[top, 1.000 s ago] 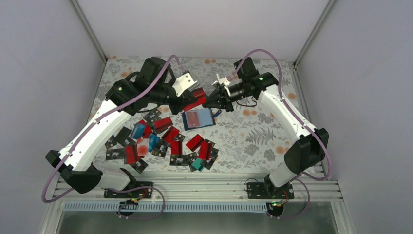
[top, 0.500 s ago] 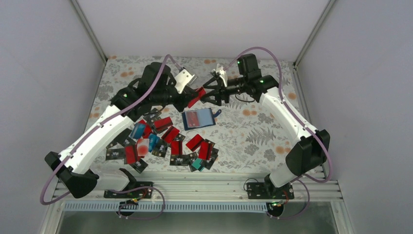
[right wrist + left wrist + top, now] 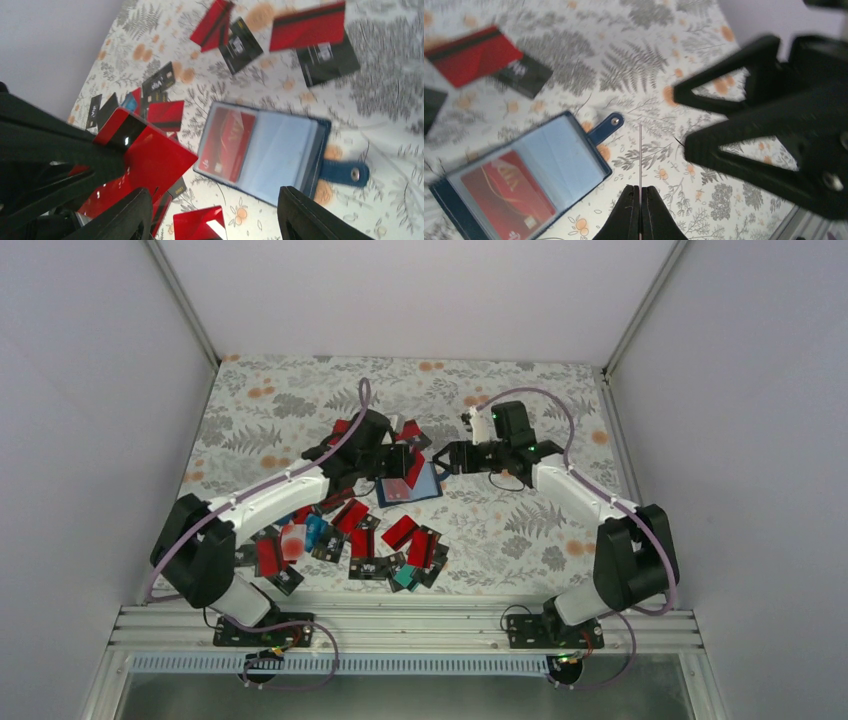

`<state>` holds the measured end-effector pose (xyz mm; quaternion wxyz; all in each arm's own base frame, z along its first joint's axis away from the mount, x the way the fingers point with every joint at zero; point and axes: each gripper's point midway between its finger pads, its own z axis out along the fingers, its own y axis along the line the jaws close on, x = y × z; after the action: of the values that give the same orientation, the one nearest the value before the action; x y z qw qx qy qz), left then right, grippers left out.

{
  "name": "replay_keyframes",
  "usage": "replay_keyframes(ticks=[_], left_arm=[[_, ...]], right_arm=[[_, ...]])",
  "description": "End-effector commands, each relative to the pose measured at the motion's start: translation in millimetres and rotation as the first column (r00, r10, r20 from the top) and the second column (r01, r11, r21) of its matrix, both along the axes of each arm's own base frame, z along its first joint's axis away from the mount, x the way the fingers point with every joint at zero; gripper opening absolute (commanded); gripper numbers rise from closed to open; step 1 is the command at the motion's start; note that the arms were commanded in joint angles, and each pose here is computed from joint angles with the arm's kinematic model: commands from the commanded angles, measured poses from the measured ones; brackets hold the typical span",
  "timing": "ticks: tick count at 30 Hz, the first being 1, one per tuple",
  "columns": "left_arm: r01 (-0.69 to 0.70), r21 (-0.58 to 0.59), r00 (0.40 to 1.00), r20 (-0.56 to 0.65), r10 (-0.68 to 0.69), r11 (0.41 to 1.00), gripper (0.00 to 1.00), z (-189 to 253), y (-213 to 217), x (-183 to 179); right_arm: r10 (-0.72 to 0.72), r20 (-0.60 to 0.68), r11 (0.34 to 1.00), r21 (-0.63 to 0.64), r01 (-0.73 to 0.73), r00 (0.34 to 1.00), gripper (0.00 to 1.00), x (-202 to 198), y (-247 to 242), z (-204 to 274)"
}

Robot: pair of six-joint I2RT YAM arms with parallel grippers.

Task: Put the credit cards into the card holder

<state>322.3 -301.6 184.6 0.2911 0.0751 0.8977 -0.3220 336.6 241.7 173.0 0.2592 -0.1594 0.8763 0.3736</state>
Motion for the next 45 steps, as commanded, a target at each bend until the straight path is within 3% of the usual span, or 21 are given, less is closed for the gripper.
replay_keyframes(ticks=[1,17,26,45], left_arm=[[-0.117,-0.11,0.992,-0.055,0.111,0.987,0.02,-9.3,-4.5,16.0],[-0.202,-0.013,0.968,-0.158,0.197,0.979,0.02,-73.5,14.7,36.0],[-0.184,0.009,0.961,-0.206,0.182,0.983,0.02,-101.9,12.3,41.8],[-0.154,-0.009,0.957,-0.249,0.147,0.988,0.02,-133.0,5.2,46.8]], right_arm=[[-0.073,-0.043,0.994,0.077,0.076,0.996,0.63,0.7,-0.2,-1.2],[-0.066,-0.255,0.996,0.048,0.081,0.965,0.42,26.3,18.9,-76.4],[-0.139,-0.3,0.99,-0.056,0.128,0.944,0.31,47.1,14.0,-120.0],[-0.144,-0.365,0.988,-0.1,0.115,0.92,0.26,25.6,3.2,-163.9]])
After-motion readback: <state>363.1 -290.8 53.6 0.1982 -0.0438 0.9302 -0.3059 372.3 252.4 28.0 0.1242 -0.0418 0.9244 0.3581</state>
